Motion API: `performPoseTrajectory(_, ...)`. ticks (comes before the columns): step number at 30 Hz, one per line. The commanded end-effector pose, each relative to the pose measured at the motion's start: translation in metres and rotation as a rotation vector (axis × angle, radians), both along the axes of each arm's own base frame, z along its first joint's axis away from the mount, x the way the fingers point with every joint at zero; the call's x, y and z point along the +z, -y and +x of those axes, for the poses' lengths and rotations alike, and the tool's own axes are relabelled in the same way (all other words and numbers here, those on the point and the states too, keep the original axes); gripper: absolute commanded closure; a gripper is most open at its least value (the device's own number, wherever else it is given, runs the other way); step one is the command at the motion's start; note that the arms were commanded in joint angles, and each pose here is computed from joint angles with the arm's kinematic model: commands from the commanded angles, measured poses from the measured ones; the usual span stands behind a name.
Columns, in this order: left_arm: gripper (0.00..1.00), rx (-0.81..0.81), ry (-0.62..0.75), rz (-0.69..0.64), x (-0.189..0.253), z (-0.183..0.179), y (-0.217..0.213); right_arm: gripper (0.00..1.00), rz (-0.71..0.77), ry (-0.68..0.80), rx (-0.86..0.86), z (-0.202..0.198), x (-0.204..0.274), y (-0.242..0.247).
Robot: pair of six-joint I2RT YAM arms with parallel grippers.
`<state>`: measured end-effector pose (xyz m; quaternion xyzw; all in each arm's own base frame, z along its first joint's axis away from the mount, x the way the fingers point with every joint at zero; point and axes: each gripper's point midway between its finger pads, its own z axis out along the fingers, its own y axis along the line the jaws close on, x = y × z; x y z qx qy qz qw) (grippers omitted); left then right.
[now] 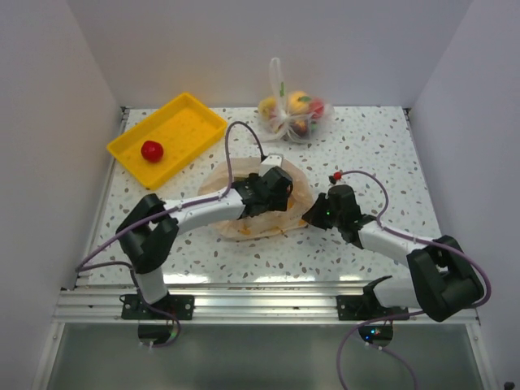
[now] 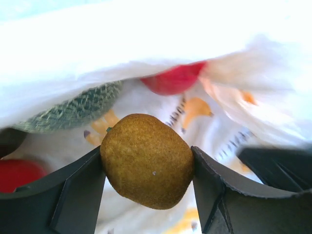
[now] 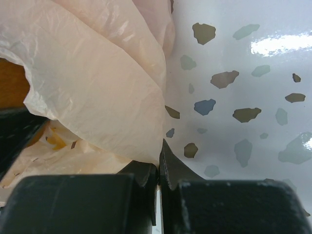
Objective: Untie the knot of the plastic bag and take out the fruit
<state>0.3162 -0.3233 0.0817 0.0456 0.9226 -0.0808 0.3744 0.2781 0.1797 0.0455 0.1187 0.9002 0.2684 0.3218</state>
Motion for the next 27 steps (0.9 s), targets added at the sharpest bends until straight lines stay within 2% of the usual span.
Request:
performPoseTrajectory(1,0.69,-0.128,0.031,-0.091,0.058,-0.016,0.011,1.0,-0.002,0.029,-0.026,0.003,0.005,0.004)
performPoseTrajectory(8,0.68,-0.309,0.095,-0.228,0.157,-0.031,0.026,1.0,-0.003,0.021,-0.025,0.003,0.003,0.004)
performPoseTrajectory(11,0.66,-0.37,0.12,-0.323,0.199,-0.027,0.027,1.0,-0.002,0.025,-0.027,0.003,0.005,0.004)
performPoseTrajectory(14,0.65,-0.336,0.162,-0.384,0.227,-0.004,0.001,1.0,-0.003,0.035,-0.03,0.003,0.007,0.006)
performPoseTrajectory(20,0.64,-0.013,0.259,-0.321,0.231,0.068,-0.105,1.0,-0.003,0.036,-0.028,0.003,0.007,0.005)
performPoseTrajectory(23,0.64,0.234,0.27,-0.315,0.208,0.104,-0.191,1.0,0.002,0.039,-0.023,0.003,0.009,0.004)
performPoseTrajectory(26,0.64,0.379,0.258,-0.305,0.182,0.122,-0.238,1.0,0.002,0.039,-0.023,0.004,0.008,0.004)
performPoseTrajectory(27,0.64,0.453,0.244,-0.287,0.168,0.129,-0.266,1.0,0.001,0.041,-0.022,0.004,0.008,0.004)
